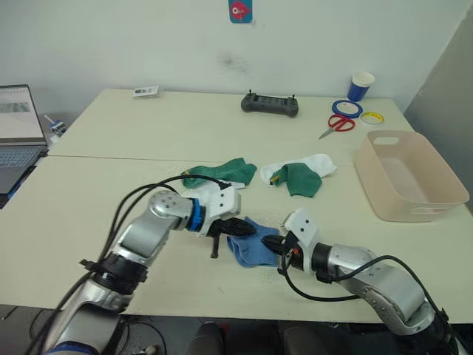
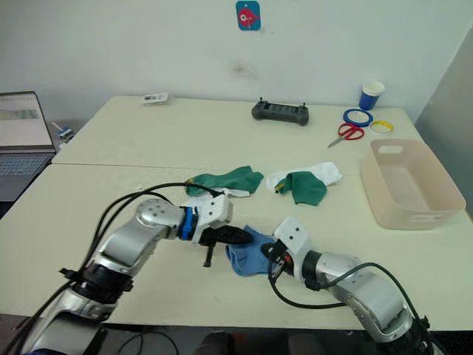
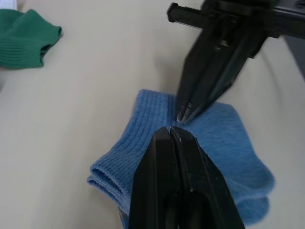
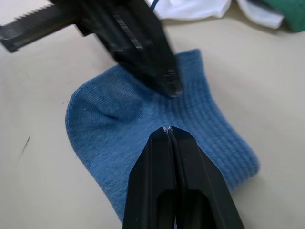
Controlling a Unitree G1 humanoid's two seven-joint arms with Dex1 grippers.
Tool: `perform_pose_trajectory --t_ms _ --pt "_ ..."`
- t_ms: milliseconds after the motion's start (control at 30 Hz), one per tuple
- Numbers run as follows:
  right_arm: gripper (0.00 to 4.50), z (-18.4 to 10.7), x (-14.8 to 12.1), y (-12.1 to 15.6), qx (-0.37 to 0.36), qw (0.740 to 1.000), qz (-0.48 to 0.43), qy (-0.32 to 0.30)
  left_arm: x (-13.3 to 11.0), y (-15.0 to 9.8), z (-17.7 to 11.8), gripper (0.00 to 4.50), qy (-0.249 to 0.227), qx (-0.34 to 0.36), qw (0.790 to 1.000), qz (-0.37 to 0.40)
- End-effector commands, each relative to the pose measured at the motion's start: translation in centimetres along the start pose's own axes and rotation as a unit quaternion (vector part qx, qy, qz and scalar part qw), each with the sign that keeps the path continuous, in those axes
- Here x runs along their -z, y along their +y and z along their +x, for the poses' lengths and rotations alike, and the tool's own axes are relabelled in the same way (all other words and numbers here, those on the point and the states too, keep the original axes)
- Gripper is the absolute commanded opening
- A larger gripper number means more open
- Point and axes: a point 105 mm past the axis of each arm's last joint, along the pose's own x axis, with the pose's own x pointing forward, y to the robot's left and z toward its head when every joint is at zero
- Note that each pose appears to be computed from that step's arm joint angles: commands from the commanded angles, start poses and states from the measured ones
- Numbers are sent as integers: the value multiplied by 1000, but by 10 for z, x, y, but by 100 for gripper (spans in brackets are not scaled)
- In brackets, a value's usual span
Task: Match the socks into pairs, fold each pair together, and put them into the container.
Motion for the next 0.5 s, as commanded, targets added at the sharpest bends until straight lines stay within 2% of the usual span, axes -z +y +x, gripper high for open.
perform_pose_trajectory --t_ms 33,167,300,333,500 --pt "6 0 2 4 -31 999 -26 7 20 11 4 0 34 -26 999 10" --pt "6 -6 22 4 -38 997 -39 45 43 6 2 0 68 -17 998 -2" --pt "6 -15 33 5 -39 996 -44 63 48 5 -2 0 72 -20 997 -7" --pt "6 -16 32 5 -39 996 -45 61 46 5 -3 0 68 -19 997 -3" --pt "6 -24 -5 4 -34 998 -45 -15 -2 6 -16 0 -6 -6 999 41"
